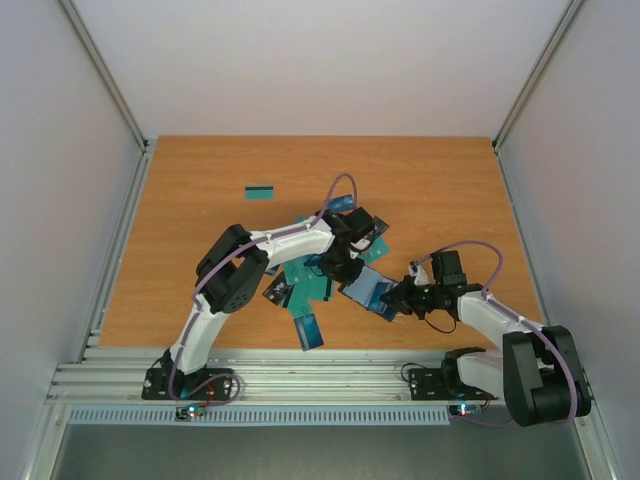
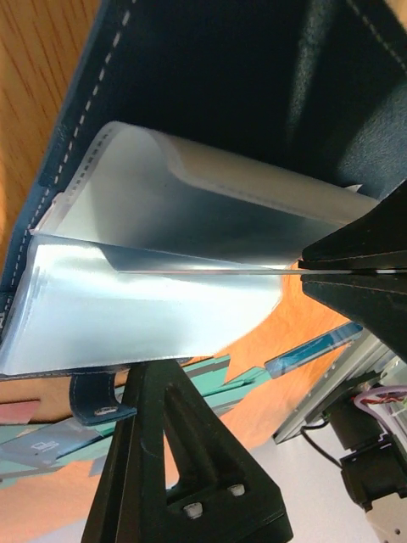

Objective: Put the credit cards into the card holder

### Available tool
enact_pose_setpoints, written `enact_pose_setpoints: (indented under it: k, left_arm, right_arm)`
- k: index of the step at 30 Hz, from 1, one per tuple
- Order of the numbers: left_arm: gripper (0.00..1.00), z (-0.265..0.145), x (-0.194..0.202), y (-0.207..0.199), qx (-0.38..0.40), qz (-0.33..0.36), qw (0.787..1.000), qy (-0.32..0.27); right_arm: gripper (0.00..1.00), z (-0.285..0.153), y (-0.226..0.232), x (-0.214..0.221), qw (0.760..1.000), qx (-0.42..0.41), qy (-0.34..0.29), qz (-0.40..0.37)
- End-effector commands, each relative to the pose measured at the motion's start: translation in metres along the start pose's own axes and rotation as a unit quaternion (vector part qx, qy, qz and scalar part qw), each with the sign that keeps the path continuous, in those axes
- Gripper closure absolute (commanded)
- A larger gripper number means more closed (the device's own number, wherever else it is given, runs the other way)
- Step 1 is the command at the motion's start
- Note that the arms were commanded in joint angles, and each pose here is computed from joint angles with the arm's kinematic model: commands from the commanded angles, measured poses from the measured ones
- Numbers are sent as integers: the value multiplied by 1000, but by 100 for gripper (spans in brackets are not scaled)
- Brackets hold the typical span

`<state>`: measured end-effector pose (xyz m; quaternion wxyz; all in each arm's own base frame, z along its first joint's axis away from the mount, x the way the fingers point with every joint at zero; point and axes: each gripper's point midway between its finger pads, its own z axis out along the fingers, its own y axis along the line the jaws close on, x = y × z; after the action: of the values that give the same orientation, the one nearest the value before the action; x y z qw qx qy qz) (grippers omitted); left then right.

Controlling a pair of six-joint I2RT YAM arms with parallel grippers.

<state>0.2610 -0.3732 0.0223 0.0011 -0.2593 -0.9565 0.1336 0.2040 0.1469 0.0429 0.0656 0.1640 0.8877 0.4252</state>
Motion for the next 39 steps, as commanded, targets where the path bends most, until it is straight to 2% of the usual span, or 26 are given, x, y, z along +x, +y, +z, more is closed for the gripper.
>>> enact_pose_setpoints:
  k: [1,14,19,24,29,39]
  left_arm:
    - [82,-24,-4,5,-23,0,1000,-17]
    - [42,-20,-1,-11,24,48,999,-7]
    - [34,-12,0,-11,29,56,998,1]
    - [36,1,-1,0,0,60,998,14]
    - [50,11,0,7,-14,58,998,20]
    - [69,22,4,20,-40,58,997,26]
  right_arm:
    - [99,-1,6,-7,1000,-7,-6,-15]
    - [99,0,15,-14,999,-21,-8,-31]
    - [99,-2,17,-15,999,-17,-7,-36]
    - [99,-5,22,-16,999,-18,-8,-46]
    - [99,-5,21,-17,999,-11,-5,-50]
    - [99,-2,4,-19,999,27,-9,-32]
